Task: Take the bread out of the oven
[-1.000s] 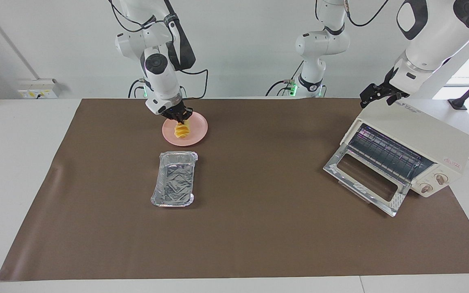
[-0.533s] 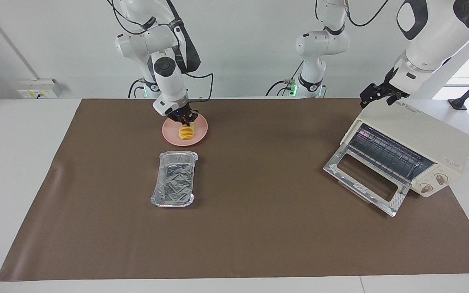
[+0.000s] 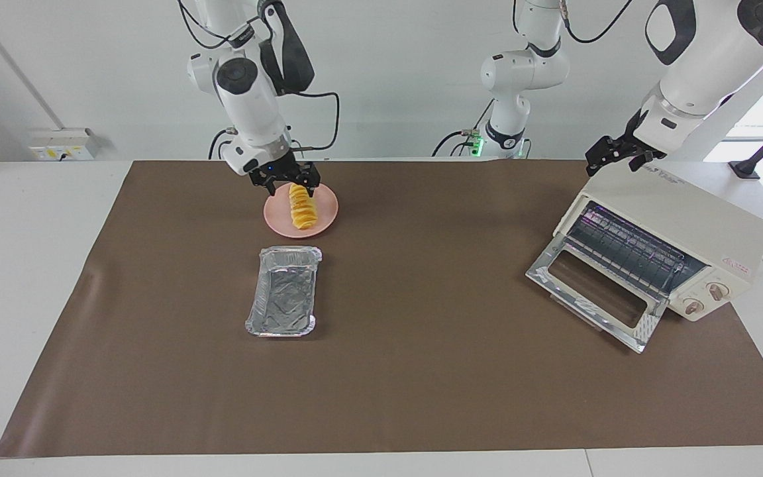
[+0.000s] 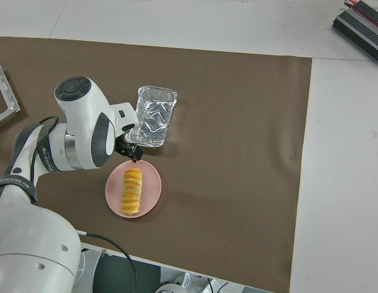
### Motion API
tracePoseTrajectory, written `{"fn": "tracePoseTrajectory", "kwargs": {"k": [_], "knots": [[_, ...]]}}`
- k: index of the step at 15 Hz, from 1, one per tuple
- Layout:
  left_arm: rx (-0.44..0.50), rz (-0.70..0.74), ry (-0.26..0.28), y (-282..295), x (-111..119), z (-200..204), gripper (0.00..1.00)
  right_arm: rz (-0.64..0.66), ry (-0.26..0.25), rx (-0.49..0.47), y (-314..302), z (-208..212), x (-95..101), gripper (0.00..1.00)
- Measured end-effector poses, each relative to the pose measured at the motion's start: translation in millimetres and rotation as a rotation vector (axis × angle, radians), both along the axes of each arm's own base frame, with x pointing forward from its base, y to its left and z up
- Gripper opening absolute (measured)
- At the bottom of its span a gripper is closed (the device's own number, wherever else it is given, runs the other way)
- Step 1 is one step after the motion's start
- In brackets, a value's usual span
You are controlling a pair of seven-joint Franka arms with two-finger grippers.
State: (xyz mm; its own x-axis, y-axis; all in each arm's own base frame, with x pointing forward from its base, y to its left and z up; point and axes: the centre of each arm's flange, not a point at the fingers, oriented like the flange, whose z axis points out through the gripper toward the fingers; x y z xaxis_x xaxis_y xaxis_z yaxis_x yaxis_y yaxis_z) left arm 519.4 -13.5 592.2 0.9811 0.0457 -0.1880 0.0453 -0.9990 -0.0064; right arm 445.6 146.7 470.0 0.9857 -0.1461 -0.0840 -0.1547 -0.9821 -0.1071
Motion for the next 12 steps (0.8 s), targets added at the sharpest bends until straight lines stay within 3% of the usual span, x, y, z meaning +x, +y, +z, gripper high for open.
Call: {"fn": "tracePoseTrajectory", "kwargs": {"k": [4, 8, 10, 12], "knots": [[0.000, 0.000, 0.000, 0, 0, 0, 1.00, 0.056, -0.085, 0.004, -52, 73, 28.3, 1.00], [0.000, 0.000, 0.000, 0, 0, 0, 1.00, 0.152, -0.129, -0.077, -81, 116, 44.9, 1.00], [0.000, 0.000, 0.000, 0, 0, 0, 1.00, 0.181, -0.122, -0.102, -88, 125, 58.5, 1.00], [0.000, 0.000, 0.000, 0, 0, 0, 1.00, 0.189, -0.083, -0.110, -93, 132, 75.6, 1.00]]}}
